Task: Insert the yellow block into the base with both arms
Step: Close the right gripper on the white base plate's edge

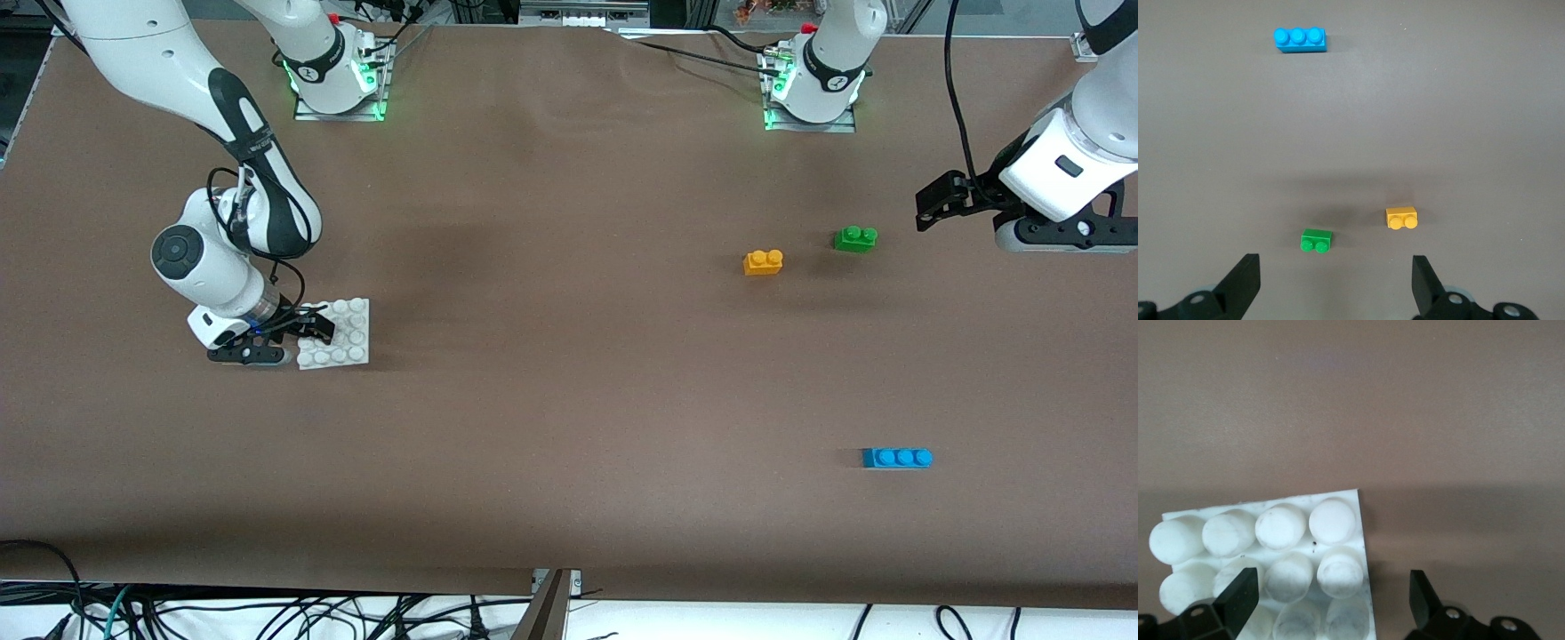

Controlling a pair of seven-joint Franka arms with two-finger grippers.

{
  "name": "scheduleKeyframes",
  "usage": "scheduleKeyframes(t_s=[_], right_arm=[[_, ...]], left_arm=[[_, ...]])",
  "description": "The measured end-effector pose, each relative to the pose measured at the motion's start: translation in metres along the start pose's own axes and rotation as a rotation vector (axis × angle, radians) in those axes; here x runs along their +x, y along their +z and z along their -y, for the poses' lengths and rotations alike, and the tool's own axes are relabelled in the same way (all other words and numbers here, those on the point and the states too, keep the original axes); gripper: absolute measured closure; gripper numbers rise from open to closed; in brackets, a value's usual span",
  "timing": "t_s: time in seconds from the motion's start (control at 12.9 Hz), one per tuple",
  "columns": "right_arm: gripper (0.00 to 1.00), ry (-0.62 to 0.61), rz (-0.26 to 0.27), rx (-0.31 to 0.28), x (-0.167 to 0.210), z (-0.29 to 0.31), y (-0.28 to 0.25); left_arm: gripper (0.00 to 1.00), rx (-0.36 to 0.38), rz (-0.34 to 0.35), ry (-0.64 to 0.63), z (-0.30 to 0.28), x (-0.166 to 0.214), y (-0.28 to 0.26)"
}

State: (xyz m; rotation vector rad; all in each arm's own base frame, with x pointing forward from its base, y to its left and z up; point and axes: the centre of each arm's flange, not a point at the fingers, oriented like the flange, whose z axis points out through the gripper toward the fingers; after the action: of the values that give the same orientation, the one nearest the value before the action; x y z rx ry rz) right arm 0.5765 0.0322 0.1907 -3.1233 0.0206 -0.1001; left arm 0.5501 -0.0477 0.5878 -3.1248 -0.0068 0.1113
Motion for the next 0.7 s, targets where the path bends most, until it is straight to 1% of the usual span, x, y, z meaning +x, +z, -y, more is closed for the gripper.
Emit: scheduleKeyframes(t_s=[0.23,0.31,0.39,0.46,0.54,0.62,0.7], right_arm=[[0.01,0.027,0.001,0.02,-0.0003,-0.0008,0.0007],[0.04,0.036,0.002,0.031,-0.0007,0.0002,0.0015],[0.05,0.041,0.004,0.041,-0.0011,0.0014,0.0024],[0.11,0.042,0.003,0.05,-0.001,0.0022,0.0023],[0.11,0.041,0.003,0.055,-0.0012,0.002,0.0025],[0.15,0.042,0.003,0.062,-0.0013,0.0025,0.0026],[0.16,0.037,0.003,0.068,-0.0015,0.0022,0.0031]], left_arm=[[0.0,0.0,0.002,-0.008,0.0043,0.0002,0.0002],[0.0,0.0,0.002,-0.008,0.0043,0.0002,0.0003],[0.0,0.0,0.003,-0.007,0.0041,0.0001,0.0003],[0.0,0.0,0.003,-0.007,0.0038,0.0001,0.0003],[0.0,0.0,0.003,-0.006,0.0034,0.0,0.0004],[0.0,0.0,0.003,-0.004,0.002,-0.0001,0.0004],[0.0,0.0,0.003,0.002,-0.0009,-0.0004,0.0004]])
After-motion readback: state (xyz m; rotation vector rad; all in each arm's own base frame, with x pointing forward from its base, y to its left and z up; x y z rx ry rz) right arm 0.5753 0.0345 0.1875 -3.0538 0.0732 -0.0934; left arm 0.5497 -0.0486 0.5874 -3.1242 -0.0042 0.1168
